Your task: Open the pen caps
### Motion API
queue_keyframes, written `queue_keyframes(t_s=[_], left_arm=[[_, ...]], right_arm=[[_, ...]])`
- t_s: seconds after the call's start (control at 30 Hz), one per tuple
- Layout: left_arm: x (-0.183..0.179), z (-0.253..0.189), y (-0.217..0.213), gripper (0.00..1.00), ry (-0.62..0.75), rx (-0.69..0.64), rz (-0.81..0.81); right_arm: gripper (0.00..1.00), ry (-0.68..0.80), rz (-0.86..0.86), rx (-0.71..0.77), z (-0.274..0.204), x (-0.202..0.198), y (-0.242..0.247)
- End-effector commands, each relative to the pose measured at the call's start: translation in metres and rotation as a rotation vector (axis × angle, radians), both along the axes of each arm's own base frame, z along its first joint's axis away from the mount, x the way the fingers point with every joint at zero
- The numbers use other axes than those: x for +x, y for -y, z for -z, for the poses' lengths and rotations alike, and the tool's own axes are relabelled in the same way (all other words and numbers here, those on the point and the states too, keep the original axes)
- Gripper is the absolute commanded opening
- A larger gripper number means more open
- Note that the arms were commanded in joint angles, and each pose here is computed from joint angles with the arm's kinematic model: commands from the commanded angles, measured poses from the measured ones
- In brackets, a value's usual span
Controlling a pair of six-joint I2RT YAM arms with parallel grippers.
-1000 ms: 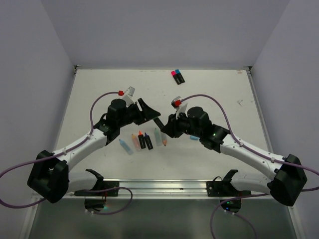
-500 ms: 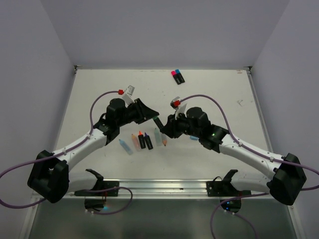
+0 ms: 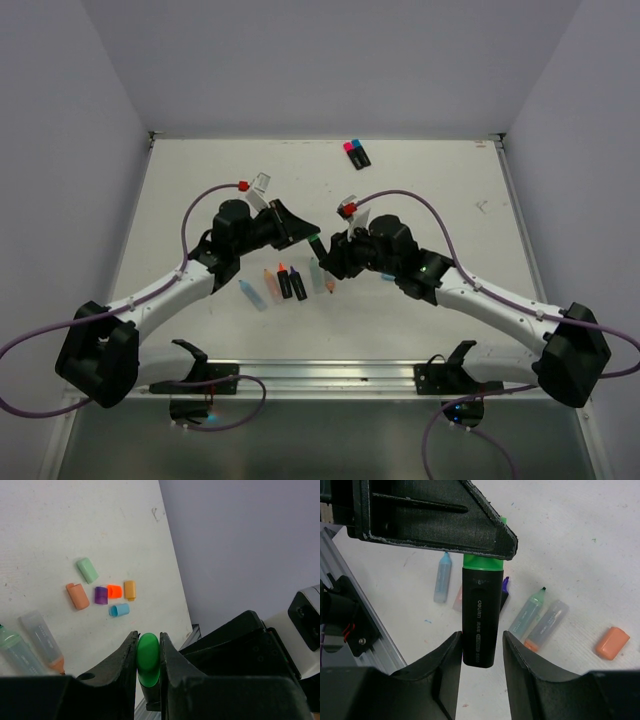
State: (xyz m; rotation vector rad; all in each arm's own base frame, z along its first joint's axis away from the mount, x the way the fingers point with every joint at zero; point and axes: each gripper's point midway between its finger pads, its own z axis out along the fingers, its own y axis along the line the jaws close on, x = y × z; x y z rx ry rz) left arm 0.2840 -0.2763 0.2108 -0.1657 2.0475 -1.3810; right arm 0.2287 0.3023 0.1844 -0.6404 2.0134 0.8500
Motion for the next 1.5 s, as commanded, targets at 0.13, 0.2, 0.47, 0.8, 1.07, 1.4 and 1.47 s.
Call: queue_keyframes(t_s=[0.13,0.2,0.47,0.8,1.07,1.4,1.47], left_arm=[[-0.006,-0.014,0.004,0.00,0.030,-0.053,0.041],[-0.006,-0.014,0.004,0.00,0.031,-0.053,0.041],[0.001,-0.011,0.001,0.00,0.045,-0.015,0.014],[0.066,-0.032,-0.077,0.00,0.144,0.130,-0.397],[0.082,-0.057,-0.164,0.00,0.195,0.237,-0.681],[0.077,-0.063,-0.202,0.00,0.215,0.267,-0.783],[0.079,-0.064,-0.205,0.00,0.213,0.273,-0.790]], right_arm=[[0.42,0.044,-0.003,0.015,-0.014,0.018,-0.016],[0.42,0.038,-0.006,0.009,-0.012,0.020,-0.019],[0.00,0.008,-0.025,0.023,-0.005,0.022,-0.031],[0.00,-0.065,-0.031,-0.036,0.043,-0.015,-0.037],[0.00,-0.090,-0.064,-0.058,0.055,-0.036,-0.042],[0.00,-0.127,-0.104,-0.055,0.065,-0.052,-0.043],[0.00,-0.133,-0.106,-0.055,0.067,-0.054,-0.042]])
